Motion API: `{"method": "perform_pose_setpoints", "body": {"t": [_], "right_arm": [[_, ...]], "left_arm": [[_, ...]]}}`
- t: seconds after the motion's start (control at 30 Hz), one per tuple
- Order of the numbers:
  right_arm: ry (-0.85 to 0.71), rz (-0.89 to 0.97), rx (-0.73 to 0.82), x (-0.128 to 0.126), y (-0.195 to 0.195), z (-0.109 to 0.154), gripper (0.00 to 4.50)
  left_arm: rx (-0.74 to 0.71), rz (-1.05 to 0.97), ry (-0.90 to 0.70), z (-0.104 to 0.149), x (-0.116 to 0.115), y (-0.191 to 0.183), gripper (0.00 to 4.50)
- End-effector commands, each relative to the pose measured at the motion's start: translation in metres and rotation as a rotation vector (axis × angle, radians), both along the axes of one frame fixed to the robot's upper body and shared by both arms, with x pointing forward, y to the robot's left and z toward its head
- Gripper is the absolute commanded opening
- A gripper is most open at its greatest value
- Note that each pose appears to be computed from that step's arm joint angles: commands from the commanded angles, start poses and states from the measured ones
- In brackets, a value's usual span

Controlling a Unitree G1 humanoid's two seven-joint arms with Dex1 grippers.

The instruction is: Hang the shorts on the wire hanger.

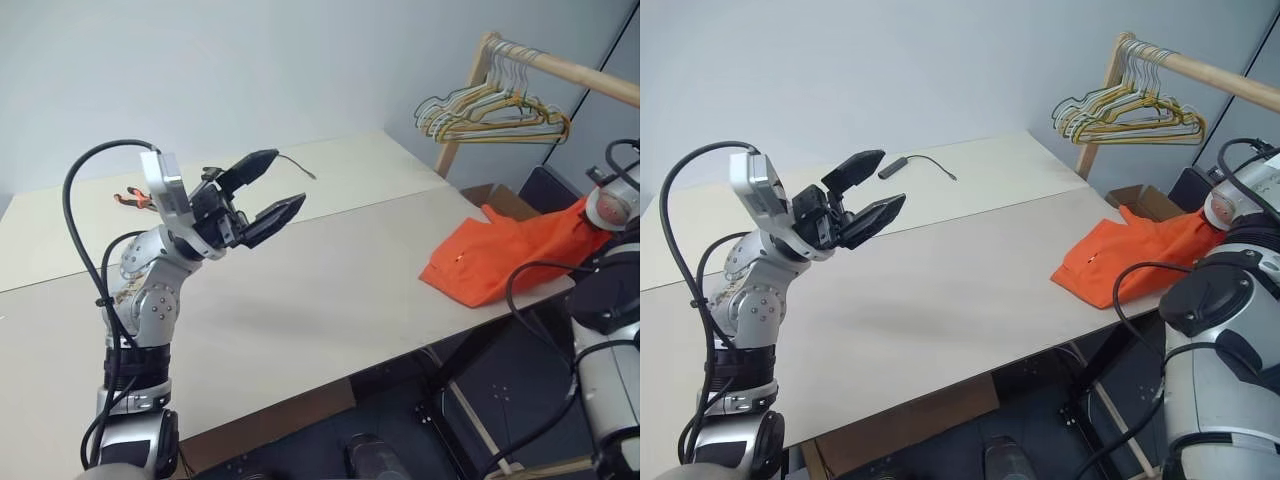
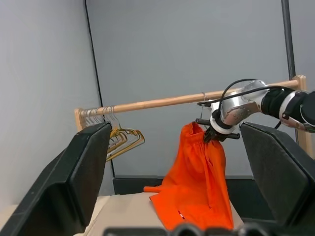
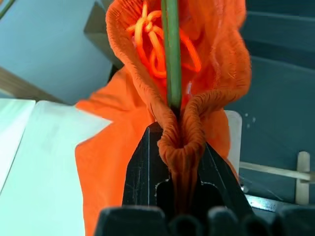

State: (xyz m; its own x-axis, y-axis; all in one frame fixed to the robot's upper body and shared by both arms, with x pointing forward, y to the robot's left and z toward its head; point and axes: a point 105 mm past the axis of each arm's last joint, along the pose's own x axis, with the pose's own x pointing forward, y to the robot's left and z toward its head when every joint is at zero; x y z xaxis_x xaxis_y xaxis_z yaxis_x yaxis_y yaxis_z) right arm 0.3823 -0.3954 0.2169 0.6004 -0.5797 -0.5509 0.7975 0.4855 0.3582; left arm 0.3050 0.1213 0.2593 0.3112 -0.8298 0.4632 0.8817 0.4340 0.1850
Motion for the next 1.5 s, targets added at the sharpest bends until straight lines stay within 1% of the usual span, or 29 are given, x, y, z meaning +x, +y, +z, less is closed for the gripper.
{"method": "perform_pose_setpoints", "body": {"t": [0.03,0.23,0.3,0.33,0.47,0.5,0.63,0.67,0.87,0.9,1.0,1.1,1.17,1.27,1.3,1.4,1.47,1.5], "right_arm": [[-0.044,-0.001,0.014,0.004,0.003,0.014,0.05],[-0.004,-0.014,-0.010,0.004,0.003,0.007,0.05],[0.000,-0.044,-0.032,0.002,0.000,0.007,0.79],[0.004,-0.052,-0.041,0.001,-0.001,0.007,1.05],[0.019,-0.070,-0.093,0.001,-0.004,0.010,2.40],[0.019,-0.076,-0.099,0.000,-0.004,0.010,2.84],[0.035,-0.097,-0.184,-0.002,-0.007,0.019,4.26],[0.035,-0.108,-0.206,-0.003,-0.007,0.024,4.46],[0.013,-0.191,-0.446,-0.011,-0.005,0.067,4.46],[-0.015,-0.181,-0.498,-0.010,0.000,0.078,4.46],[-0.078,-0.150,-0.675,-0.008,0.019,0.108,4.46],[-0.187,-0.107,-0.872,-0.007,0.049,0.139,4.46],[-0.218,-0.084,-0.994,-0.006,0.067,0.150,4.46],[-0.258,0.035,-1.154,0.006,0.095,0.153,4.46],[-0.279,0.107,-1.204,0.011,0.109,0.151,4.46],[-0.310,0.288,-1.261,0.025,0.141,0.138,4.46],[-0.309,0.420,-1.323,0.032,0.164,0.125,4.46],[-0.323,0.500,-1.323,0.035,0.175,0.117,4.46]], "left_arm": [[-0.020,-0.022,-0.068,0.014,-0.009,-0.001,4.50],[-0.042,-0.080,-0.092,0.016,-0.019,-0.002,4.50],[-0.040,-0.080,-0.092,0.014,-0.019,-0.003,4.50],[-0.039,-0.080,-0.091,0.014,-0.019,-0.003,4.50],[-0.039,-0.081,-0.088,0.013,-0.020,-0.004,4.50],[-0.039,-0.080,-0.089,0.013,-0.020,-0.004,4.50],[-0.032,-0.071,-0.085,0.012,-0.020,-0.004,4.50],[-0.030,-0.069,-0.084,0.011,-0.020,-0.004,4.50],[-0.021,-0.061,-0.085,0.011,-0.020,-0.003,4.50],[-0.022,-0.059,-0.084,0.012,-0.020,-0.002,4.50],[-0.023,-0.057,-0.079,0.013,-0.020,0.000,4.50],[-0.017,-0.049,-0.074,0.012,-0.020,0.003,4.50],[-0.012,-0.030,-0.066,0.011,-0.018,0.005,4.50],[-0.004,0.031,-0.053,0.009,-0.012,0.014,4.50],[0.004,0.052,-0.045,0.008,-0.010,0.018,4.50],[0.049,0.084,-0.035,0.002,-0.012,0.028,4.50],[0.086,0.114,-0.022,-0.003,-0.015,0.036,4.50],[0.101,0.137,-0.002,-0.005,-0.015,0.041,4.50]]}}
